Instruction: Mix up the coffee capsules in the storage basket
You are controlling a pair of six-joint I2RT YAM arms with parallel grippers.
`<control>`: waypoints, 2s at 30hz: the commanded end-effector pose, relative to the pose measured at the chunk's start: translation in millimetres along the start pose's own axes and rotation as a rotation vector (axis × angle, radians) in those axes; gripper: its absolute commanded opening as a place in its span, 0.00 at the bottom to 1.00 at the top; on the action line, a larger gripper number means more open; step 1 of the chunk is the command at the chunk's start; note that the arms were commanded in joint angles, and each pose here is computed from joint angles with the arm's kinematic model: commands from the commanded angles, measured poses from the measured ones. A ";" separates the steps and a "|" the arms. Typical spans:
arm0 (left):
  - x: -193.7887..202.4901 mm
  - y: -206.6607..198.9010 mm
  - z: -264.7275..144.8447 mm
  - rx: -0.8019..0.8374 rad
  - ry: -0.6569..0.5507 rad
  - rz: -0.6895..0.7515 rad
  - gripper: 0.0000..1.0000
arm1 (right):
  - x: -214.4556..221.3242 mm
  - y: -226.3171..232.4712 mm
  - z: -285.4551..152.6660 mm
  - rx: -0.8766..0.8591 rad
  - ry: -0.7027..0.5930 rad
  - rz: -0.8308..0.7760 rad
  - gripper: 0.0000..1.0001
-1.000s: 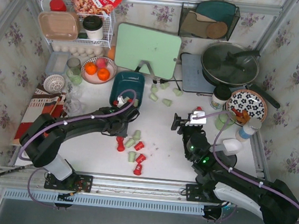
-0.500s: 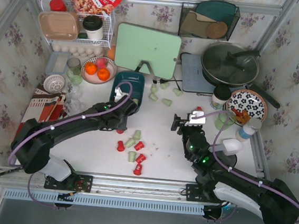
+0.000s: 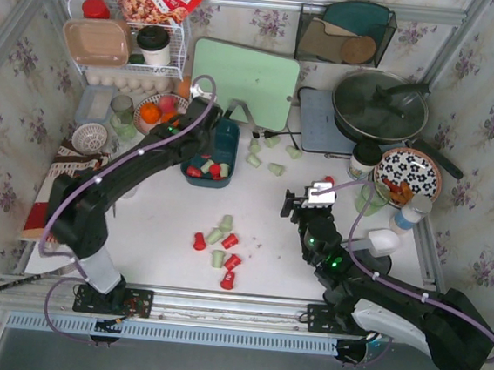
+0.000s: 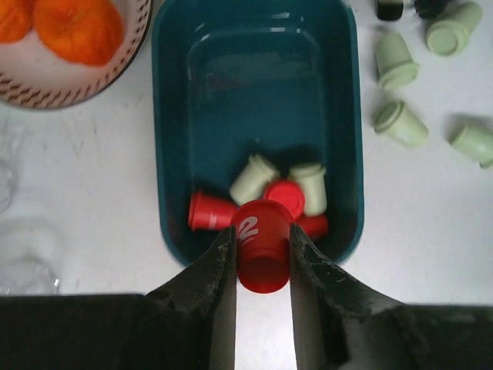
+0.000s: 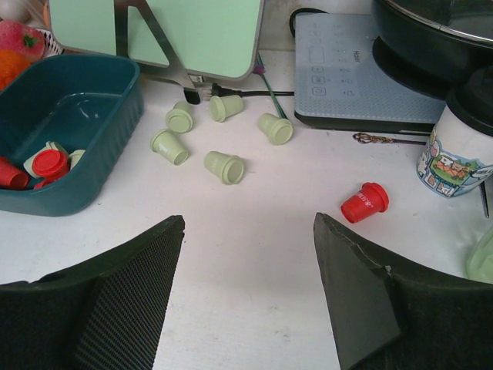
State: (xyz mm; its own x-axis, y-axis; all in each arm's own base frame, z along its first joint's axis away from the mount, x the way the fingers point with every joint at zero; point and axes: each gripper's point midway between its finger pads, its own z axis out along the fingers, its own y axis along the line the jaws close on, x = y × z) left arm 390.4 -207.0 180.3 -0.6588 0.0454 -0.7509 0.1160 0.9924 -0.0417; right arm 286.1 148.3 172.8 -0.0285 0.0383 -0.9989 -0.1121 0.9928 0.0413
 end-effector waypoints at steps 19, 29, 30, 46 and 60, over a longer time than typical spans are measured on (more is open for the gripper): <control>-9.8 6.7 118.3 -0.003 0.017 -0.052 0.62 | -10.8 3.7 3.8 0.001 -0.017 0.015 0.76; -17.4 20.4 36.7 0.041 -0.057 -0.067 0.68 | -4.1 15.4 8.1 -0.035 0.021 0.004 0.78; -11.1 24.7 28.7 0.036 -0.049 -0.067 0.68 | -3.0 15.3 8.9 -0.032 0.026 0.003 0.78; 46.6 86.3 -190.6 0.125 -0.170 -0.079 0.94 | 55.2 -36.1 40.5 0.214 0.245 0.085 0.79; 105.1 110.8 -195.2 0.128 -0.286 0.015 0.99 | 102.9 -86.8 71.4 0.420 0.439 0.270 0.71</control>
State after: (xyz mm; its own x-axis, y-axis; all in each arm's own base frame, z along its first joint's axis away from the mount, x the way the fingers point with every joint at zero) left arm 185.5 -62.7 213.5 -0.4755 0.0091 -0.8797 0.1826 0.9792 -0.0886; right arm 360.0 77.9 74.0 -0.4075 0.2353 -0.8824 0.2841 0.9510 0.1224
